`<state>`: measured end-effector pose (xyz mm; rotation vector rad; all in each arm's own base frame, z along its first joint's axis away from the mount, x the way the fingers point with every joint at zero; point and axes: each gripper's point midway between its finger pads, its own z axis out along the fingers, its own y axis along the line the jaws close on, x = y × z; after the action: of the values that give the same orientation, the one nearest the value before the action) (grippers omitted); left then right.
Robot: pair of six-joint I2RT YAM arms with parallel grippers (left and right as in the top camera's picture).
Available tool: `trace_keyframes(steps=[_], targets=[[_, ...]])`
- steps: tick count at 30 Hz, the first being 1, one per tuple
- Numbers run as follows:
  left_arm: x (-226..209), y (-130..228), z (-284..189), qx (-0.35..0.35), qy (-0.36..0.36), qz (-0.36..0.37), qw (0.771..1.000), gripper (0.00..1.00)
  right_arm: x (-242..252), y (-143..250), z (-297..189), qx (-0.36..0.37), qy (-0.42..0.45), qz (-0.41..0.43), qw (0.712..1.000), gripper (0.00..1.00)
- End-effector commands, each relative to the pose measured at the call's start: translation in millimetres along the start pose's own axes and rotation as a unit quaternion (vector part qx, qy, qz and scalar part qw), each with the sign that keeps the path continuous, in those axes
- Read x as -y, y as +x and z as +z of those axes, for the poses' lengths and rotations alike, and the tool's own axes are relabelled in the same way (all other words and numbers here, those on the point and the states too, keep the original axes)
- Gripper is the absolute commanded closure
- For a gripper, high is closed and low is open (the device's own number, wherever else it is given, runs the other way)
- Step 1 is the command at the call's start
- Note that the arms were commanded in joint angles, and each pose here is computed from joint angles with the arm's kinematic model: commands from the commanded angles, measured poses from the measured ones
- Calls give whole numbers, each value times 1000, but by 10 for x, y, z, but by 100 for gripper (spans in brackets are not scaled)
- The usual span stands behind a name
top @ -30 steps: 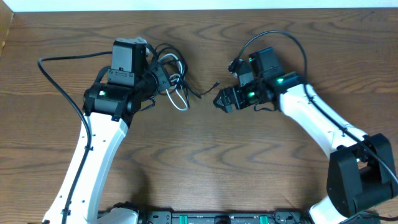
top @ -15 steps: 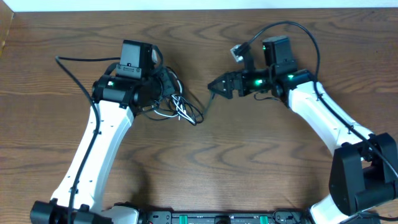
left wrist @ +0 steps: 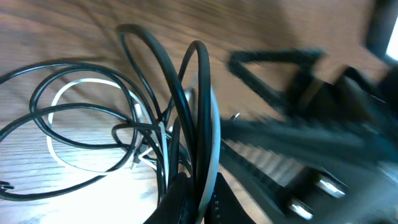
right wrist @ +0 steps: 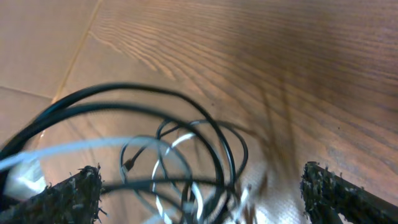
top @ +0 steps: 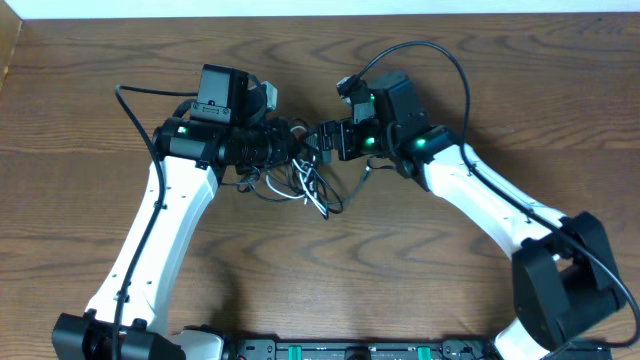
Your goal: Untangle cables
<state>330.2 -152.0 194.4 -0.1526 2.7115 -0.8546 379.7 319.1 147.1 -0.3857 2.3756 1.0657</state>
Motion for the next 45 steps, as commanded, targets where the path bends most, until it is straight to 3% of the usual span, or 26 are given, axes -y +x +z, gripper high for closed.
trace_keyframes(steps=[1, 5, 12, 21, 26, 36, 40, 45], targets=[[147, 47, -37, -23, 63, 4, 998, 92, 137, 130, 206, -14, 16, 24, 999, 1], [195, 14, -141, -30, 113, -15, 993, 92, 310, 240, 418, -20, 37, 25, 999, 1], [177, -80, -346, -26, 175, -33, 984, 92, 1080, 449, 587, -23, 171, 50, 984, 1], [38, -272, -658, 2, 235, -73, 969, 92, 1869, 582, 379, -18, 284, 134, 949, 1], [-160, -432, -942, 36, 272, -107, 956, 93, 2090, 562, 229, -9, 303, 177, 936, 1], [-1150, -713, -1679, 177, 257, -211, 926, 92, 2137, 555, 194, -7, 305, 187, 934, 1], [-1730, -581, -2026, 233, 225, -306, 895, 93, 2136, 552, 195, -6, 305, 186, 934, 1], [-2200, -315, -2089, 245, 148, -398, 871, 92, 2133, 548, 197, -6, 304, 186, 934, 1]])
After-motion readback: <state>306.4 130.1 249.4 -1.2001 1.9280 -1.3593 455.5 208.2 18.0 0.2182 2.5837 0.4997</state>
